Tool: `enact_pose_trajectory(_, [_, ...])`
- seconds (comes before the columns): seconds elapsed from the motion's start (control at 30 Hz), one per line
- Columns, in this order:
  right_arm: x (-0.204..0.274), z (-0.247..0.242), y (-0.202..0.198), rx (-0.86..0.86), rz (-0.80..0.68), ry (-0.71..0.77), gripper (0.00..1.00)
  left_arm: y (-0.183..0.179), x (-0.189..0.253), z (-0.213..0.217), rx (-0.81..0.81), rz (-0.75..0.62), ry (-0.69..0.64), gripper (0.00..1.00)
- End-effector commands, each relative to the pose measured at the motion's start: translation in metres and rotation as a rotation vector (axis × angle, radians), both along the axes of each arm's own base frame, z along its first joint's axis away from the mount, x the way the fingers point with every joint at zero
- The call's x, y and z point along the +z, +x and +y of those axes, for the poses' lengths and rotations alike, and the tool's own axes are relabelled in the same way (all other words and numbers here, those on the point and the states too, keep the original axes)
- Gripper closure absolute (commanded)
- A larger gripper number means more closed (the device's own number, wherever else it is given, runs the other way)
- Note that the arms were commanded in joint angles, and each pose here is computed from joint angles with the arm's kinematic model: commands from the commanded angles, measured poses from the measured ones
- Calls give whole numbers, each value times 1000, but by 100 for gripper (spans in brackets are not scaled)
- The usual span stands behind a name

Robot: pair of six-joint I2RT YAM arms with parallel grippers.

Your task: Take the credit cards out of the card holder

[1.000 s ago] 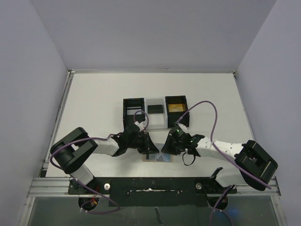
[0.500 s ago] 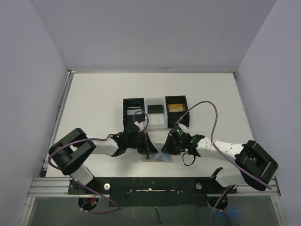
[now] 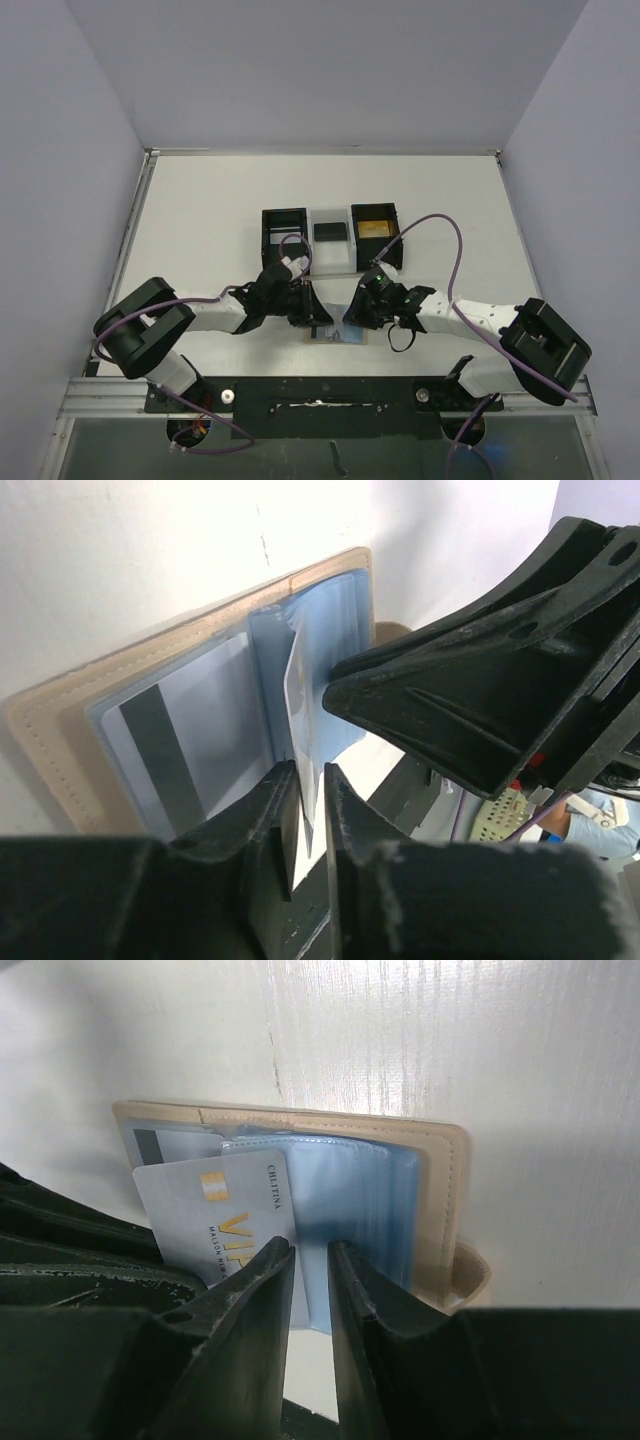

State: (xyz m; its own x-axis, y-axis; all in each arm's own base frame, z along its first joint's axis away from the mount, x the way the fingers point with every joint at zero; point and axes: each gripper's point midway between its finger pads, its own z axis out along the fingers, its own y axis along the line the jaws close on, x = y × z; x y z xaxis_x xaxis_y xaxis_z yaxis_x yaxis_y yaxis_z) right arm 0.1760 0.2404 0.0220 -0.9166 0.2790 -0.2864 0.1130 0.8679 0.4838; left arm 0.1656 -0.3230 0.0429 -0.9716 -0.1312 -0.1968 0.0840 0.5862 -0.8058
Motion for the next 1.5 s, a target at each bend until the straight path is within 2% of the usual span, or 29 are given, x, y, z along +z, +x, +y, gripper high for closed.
enact_pose_trajectory(0.0, [2, -3, 4, -5, -28, 0, 76, 7, 19, -17, -26, -36, -103, 83])
enact_pose_trajectory(0.07, [1, -3, 4, -7, -24, 4, 77, 8, 20, -20, -29, -34, -114, 80])
enact_pose_trajectory(0.17, [1, -3, 3, -8, -24, 10, 77, 8, 19, -21, -32, -28, -113, 80])
enact_pose_trajectory(0.37, [2, -5, 4, -12, -28, 3, 77, 7, 11, -11, 5, -19, -63, 100])
enact_pose_trajectory(0.53, [5, -7, 7, -18, -40, -14, 77, 8, 9, 4, 29, -46, 10, 100])
enact_pose_trajectory(0.63, [21, -7, 16, -16, -120, -10, 78, 10, 15, 14, 48, -78, 57, 100])
enact_pose_trajectory(0.83, [82, -4, 36, 7, -335, 76, 71, 18, 48, 35, 100, -195, 99, 100])
enact_pose_trajectory(1.0, [115, -10, 43, -15, -431, 102, 66, 28, 69, 56, 174, -272, 123, 100])
enact_pose_trajectory(1.1, [135, -15, 46, -49, -495, 140, 56, 33, 79, 71, 235, -316, 147, 100])
enact_pose_trajectory(1.17, [146, -21, 50, -95, -534, 156, 38, 37, 90, 79, 273, -352, 136, 100])
enact_pose_trajectory(1.27, [168, -36, 58, -152, -643, 155, 20, 42, 111, 90, 321, -408, 98, 100])
enact_pose_trajectory(1.33, [186, -43, 63, -151, -746, 148, 13, 44, 126, 96, 346, -441, 66, 100])
enact_pose_trajectory(1.47, [220, -53, 68, -156, -927, 167, 8, 51, 146, 106, 383, -497, 32, 100])
